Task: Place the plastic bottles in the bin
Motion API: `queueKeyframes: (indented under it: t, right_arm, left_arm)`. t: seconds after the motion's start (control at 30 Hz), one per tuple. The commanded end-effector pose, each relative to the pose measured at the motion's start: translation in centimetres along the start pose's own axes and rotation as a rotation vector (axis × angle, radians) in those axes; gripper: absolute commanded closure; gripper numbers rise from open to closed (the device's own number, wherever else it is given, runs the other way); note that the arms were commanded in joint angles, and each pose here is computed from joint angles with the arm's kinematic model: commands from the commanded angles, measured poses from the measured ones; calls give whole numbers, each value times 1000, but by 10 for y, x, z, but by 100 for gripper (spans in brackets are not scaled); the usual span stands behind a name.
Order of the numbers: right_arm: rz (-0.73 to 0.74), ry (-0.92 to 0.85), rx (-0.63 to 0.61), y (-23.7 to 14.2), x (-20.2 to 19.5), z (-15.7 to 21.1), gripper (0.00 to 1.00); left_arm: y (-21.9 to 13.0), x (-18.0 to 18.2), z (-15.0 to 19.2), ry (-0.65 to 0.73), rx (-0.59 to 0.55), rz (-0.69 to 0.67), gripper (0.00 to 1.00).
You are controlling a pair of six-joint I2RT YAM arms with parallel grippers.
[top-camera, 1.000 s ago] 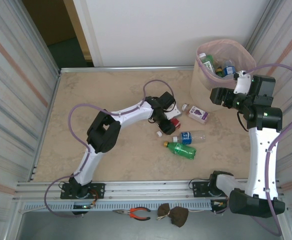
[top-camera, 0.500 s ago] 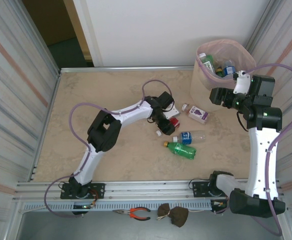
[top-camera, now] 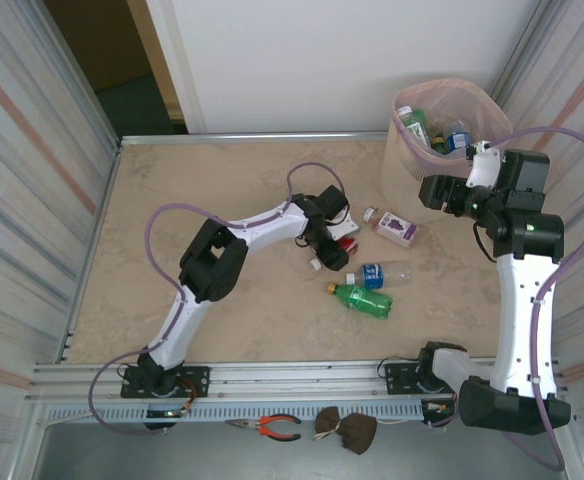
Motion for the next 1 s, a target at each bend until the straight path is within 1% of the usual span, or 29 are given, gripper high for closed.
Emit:
queueKeyframes:
  t: [0.0, 0.17, 0.37, 0.4, 0.47, 0.5, 0.67, 0.8, 0.97]
  right_arm:
    - [-33, -13, -2, 1, 6, 0, 23]
    - [-58, -3, -35, 0, 11, -5, 24]
    - [-140, 10, -126, -6, 25, -17, 24]
    - [-157, 8, -146, -8, 28, -20, 24]
    - [-192, 6, -181, -9, 33, -25, 24]
    - [-216, -11, -224, -19, 41, -29, 24]
    - [-346, -67, -351, -39, 65, -42, 22]
    - [-448, -117, -437, -60, 86, -51, 22]
    - [-598, -193, -504, -88, 118, -59, 18]
  left_arm:
    - [-8, 0, 1, 21, 3, -12, 33]
    - [-32, -3, -12, 13, -70, -10, 35]
    - [-76, -12, -33, 3, -200, 19, 36]
    - [-93, -16, -39, 7, -246, 29, 36]
    - [-113, -20, -45, -2, -306, 55, 36]
    - [-124, -22, -49, -6, -342, 71, 37]
    - [-182, -43, -66, 9, -521, 180, 37]
    - [-235, -69, -74, 71, -669, 294, 37]
    - [-297, -103, -77, 171, -811, 429, 39]
Point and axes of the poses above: each hand's point on the last joint's axis, 136 mm out from that joint toward the fingers, its own y axis out along the fingers, its own x axis along the line the jaws close on, z = x × y, the point moved 1 cm from there along -y, back along the fingers, and after that the axes turned 7 degrees about -y, right-handed, at the moved point
